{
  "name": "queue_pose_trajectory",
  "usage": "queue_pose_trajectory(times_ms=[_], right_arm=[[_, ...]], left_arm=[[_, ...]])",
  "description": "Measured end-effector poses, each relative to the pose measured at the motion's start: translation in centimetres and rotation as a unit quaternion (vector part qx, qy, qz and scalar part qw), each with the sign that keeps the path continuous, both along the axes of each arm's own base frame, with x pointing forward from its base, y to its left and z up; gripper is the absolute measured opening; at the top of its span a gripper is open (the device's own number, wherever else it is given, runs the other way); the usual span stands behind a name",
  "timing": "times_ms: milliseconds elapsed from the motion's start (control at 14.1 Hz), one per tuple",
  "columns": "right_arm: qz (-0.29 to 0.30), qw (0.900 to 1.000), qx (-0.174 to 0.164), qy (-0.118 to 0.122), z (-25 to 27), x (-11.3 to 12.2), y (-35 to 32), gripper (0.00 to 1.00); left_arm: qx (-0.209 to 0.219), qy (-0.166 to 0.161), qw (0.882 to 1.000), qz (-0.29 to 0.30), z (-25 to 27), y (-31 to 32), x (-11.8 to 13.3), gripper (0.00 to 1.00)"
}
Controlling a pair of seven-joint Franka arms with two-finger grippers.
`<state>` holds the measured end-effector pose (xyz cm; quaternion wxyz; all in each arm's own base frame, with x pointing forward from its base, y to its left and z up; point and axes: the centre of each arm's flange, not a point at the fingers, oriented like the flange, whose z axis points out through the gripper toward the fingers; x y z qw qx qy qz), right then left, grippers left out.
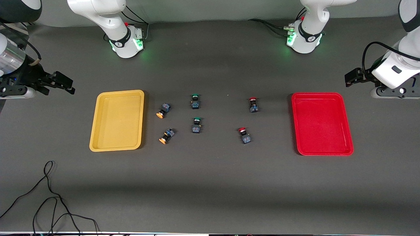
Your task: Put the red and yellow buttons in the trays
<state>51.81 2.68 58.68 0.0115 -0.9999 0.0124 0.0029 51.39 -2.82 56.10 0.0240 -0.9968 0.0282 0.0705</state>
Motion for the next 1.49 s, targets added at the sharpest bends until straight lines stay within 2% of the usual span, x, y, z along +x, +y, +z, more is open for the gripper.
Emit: queue_pose_trajectory(times_ms=[142, 284, 496, 567, 709, 851, 993, 1206, 1489], right_arm=[[-0.025, 0.999, 0.016, 0.022, -2.0, 0.6, 2.9, 1.00], [-0.063, 0.996, 0.024, 0.054, -5.5, 1.7, 6.3, 1.00], [-0.112, 0.989, 0.010, 0.098, -11.7, 3.1, 10.7, 1.00], [-0.124, 0.987, 0.000, 0.103, -13.4, 3.3, 12.5, 1.00], [-0.153, 0.984, -0.013, 0.089, -17.0, 2.7, 16.3, 1.00], [-0.186, 0.980, -0.008, 0.069, -21.5, 1.1, 18.8, 1.00], [-0.208, 0.976, -0.005, 0.063, -26.2, -0.8, 19.4, 1.00], [-0.241, 0.968, -0.002, 0.068, -32.7, -3.2, 19.4, 1.00], [-0.274, 0.958, -0.007, 0.089, -39.5, -6.4, 21.4, 1.00]], left_arm=[[-0.015, 0.017, 1.000, -0.003, -1.3, -0.9, 0.3, 1.00], [-0.026, 0.044, 0.999, -0.012, -4.0, -2.7, 1.2, 1.00], [-0.011, 0.080, 0.997, 0.010, -10.1, -8.7, 2.6, 1.00], [-0.003, 0.089, 0.996, 0.013, -12.5, -11.3, 2.8, 1.00], [-0.003, 0.107, 0.994, 0.008, -17.3, -15.7, 2.7, 1.00], [-0.023, 0.130, 0.991, 0.012, -22.2, -17.9, 2.6, 0.99], [-0.038, 0.140, 0.989, 0.020, -26.4, -19.3, 2.3, 1.00], [-0.070, 0.135, 0.987, 0.047, -30.9, -21.1, 0.4, 1.00], [-0.059, 0.094, 0.990, 0.083, -35.7, -25.0, -4.3, 0.99]])
